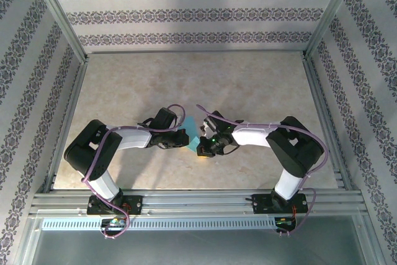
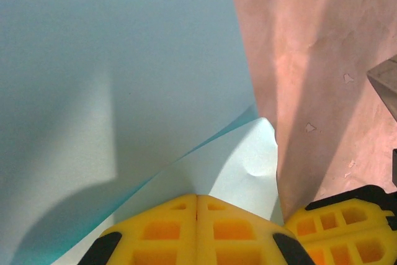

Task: Fold a paper plane with a square sheet of paper (fold left side to right side)
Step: Third fold the triangle at the center of the table.

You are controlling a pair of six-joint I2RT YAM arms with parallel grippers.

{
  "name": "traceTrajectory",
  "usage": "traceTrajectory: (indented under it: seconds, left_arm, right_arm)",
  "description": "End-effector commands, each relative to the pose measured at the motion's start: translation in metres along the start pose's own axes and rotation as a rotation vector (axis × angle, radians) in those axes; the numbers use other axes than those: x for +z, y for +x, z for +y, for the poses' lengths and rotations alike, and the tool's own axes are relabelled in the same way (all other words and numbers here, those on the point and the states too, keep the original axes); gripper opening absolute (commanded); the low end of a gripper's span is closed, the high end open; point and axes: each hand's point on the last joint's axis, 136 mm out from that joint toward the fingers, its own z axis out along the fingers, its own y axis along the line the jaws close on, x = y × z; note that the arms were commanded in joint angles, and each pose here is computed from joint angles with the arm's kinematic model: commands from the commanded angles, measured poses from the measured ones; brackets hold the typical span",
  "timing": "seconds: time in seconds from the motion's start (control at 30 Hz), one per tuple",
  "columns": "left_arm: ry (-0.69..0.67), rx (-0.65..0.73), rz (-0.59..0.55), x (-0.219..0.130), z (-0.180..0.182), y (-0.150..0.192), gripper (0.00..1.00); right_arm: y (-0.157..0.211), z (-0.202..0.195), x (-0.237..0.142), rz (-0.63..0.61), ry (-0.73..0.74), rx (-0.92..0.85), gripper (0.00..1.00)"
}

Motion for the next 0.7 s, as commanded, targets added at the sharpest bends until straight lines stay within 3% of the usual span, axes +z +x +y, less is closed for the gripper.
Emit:
traceTrajectory:
  seconds: [0.0, 0.23, 0.43, 0.6, 0.67]
  left_arm:
    - [-0.151, -0.019, 0.052, 0.007, 0.038, 0.018, 0.0]
    - [-0.145, -0.009, 0.05, 0.008, 0.035, 0.015, 0.01]
    - [-0.135, 0.017, 0.052, 0.011, 0.027, 0.004, 0.01]
    - [-0.11, 0.048, 0.025, 0.008, 0.011, -0.013, 0.02]
    - [-0.08, 0.057, 0.008, 0.004, 0.0, -0.021, 0.06]
  right_arm:
    - [0.034, -0.047, -0.003, 0.087, 0.149, 0.116, 0.0]
    - [0.039, -0.053, -0.013, 0.093, 0.153, 0.119, 0.0]
    - [0.015, -0.042, -0.039, 0.001, 0.109, 0.049, 0.0]
    - [-0.015, -0.035, -0.062, -0.114, 0.093, -0.059, 0.26]
    - [-0.029, -0.031, -0.069, -0.163, 0.088, -0.11, 0.31]
